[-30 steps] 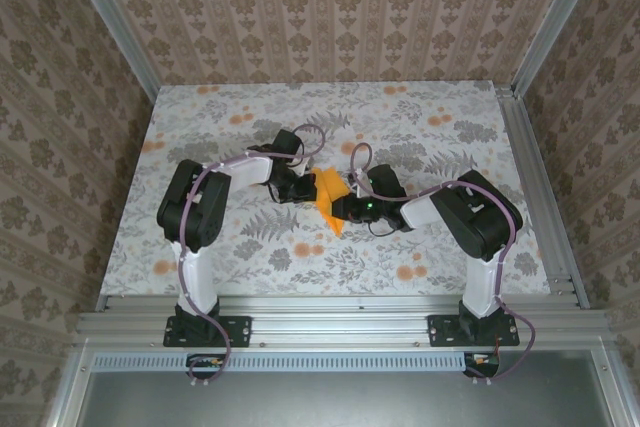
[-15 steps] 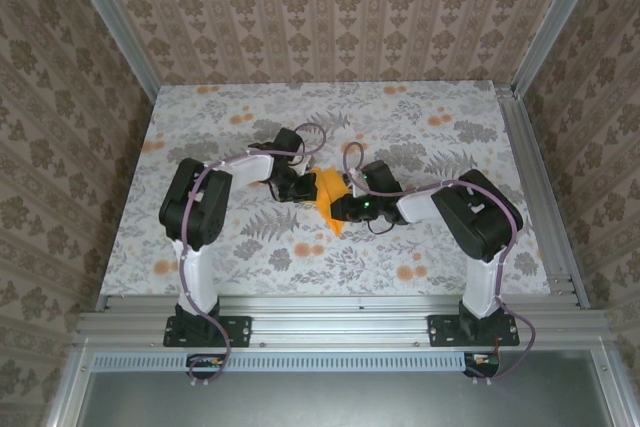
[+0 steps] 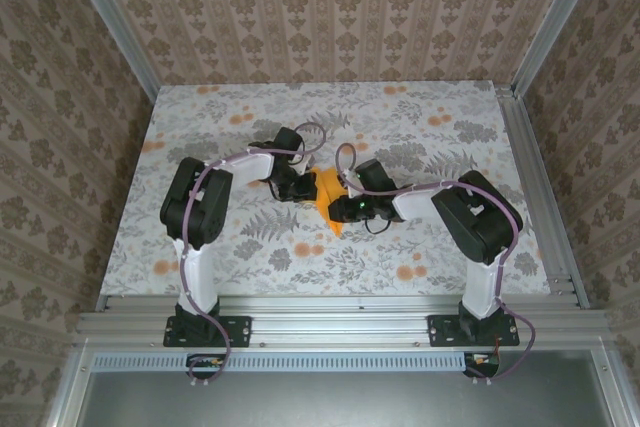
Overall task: Fold a paper plane with a square sheet of paper (pick it up from the middle)
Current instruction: Fourth fold the wing at the center of the table.
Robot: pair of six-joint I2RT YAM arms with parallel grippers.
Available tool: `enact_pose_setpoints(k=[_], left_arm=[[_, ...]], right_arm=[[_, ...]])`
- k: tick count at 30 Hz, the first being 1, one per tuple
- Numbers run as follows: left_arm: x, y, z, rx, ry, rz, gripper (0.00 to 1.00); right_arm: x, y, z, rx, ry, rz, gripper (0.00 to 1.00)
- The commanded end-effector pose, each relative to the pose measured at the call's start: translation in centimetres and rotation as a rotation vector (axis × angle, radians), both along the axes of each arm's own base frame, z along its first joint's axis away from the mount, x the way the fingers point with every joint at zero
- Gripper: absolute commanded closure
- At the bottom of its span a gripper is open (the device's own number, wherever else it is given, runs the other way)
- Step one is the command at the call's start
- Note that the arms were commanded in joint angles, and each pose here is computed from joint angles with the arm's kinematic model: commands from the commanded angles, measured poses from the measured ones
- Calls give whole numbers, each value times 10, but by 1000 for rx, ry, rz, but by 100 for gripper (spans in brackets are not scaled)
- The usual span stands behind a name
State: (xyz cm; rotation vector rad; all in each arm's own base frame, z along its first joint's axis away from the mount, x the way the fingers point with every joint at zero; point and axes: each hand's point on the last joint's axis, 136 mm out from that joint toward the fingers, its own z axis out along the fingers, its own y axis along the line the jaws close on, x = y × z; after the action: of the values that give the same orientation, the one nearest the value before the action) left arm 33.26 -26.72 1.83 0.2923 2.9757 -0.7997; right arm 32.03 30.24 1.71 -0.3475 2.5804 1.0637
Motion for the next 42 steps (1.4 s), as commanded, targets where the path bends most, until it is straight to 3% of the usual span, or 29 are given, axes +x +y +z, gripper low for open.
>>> enact_pose_setpoints(k=[1, 11, 15, 20, 27, 32, 38, 42], left_arm=[[13, 20, -41, 116, -21, 23, 98], [25, 6, 2, 35, -70, 26, 89], [33, 4, 30, 24, -121, 30, 78], [40, 5, 63, 13, -178, 38, 72], [32, -10, 84, -74, -171, 54, 73], [32, 2, 99, -45, -231, 98, 77], [9, -33, 65, -238, -43, 83, 84], [2, -44, 47, -238, 3, 59, 86]], right_arm=[[-50, -43, -67, -267, 198, -4, 82], [-50, -47, -72, -331, 201, -2, 83], [-51, -49, -73, -342, 205, -3, 84], [-51, -50, -74, -350, 206, -8, 85], [-51, -49, -72, -342, 206, -9, 86], [-51, -49, -71, -341, 210, -13, 87], [-51, -48, -70, -331, 211, -14, 87], [-51, -46, -67, -316, 211, -18, 87]])
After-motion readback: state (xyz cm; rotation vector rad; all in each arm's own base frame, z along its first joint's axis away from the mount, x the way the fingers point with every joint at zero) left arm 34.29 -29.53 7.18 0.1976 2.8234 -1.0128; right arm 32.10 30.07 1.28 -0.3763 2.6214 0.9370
